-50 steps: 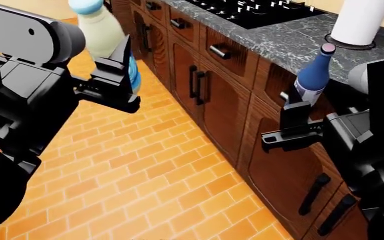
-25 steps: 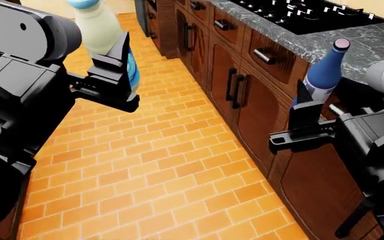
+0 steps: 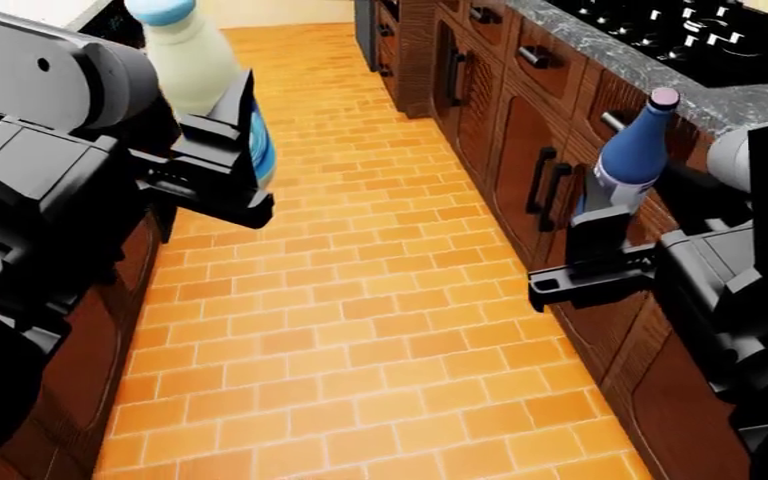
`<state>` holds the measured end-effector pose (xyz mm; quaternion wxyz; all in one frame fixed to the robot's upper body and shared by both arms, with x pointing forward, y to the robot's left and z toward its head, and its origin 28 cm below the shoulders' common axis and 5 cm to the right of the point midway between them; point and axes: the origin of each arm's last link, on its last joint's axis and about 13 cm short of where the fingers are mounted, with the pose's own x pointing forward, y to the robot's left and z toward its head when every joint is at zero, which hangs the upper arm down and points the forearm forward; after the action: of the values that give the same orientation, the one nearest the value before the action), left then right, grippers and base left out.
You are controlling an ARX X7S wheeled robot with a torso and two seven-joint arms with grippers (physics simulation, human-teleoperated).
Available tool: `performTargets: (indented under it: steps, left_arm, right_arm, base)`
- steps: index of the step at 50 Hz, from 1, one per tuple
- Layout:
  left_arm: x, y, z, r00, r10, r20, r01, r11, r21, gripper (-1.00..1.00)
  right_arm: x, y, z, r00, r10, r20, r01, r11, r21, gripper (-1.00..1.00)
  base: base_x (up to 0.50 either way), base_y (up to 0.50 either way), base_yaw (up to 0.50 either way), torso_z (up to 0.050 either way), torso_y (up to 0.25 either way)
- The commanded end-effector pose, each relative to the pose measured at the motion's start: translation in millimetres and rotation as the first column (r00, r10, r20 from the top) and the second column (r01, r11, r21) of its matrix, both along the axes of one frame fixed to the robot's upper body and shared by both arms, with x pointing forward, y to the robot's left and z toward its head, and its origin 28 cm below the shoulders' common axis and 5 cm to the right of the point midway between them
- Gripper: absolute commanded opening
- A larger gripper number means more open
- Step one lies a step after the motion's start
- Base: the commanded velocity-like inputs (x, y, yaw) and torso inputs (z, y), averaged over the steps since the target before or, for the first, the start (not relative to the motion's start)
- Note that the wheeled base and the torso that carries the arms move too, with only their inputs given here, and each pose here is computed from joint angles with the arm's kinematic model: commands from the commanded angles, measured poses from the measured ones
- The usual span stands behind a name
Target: Move the drinks to the dining counter.
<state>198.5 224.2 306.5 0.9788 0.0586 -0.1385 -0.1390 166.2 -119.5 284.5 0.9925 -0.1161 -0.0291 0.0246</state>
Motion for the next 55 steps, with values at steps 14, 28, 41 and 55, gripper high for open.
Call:
performTargets:
  steps: [14, 28, 41, 55]
  left_arm:
    - [-0.2, 3.1, -1.7, 1.0, 0.018, 0.008, -0.018, 1.0, -0.019, -1.0]
    - [0.0, 3.2, -1.2, 1.0, 0.021, 0.009, -0.021, 1.0, -0.018, -1.0]
    - [-0.3, 4.5, -1.4, 1.0, 0.026, 0.009, -0.026, 0.999, -0.023, -1.0]
    - [-0.6, 5.2, -2.2, 1.0, 0.026, 0.008, -0.026, 0.999, -0.028, -1.0]
  right_arm:
    - [2.3, 0.5, -1.9, 1.0, -0.007, 0.002, 0.007, 1.0, -0.007, -1.0]
    - [2.7, 0.3, -2.3, 1.0, -0.008, 0.0, 0.008, 1.0, -0.01, -1.0]
    - [3.3, 0.4, -1.0, 1.0, -0.001, 0.012, 0.001, 1.0, 0.029, -1.0]
    - [2.9, 0.4, -3.6, 1.0, 0.006, 0.011, -0.006, 1.0, -0.001, -1.0]
  base:
    - [0.01, 0.04, 0.5, 0.001, 0.001]
    - [0.0, 0.04, 0.5, 0.0, 0.001]
    - [0.0, 0.04, 0.5, 0.001, 0.001]
    - [0.0, 0.04, 0.17, 0.0, 0.001]
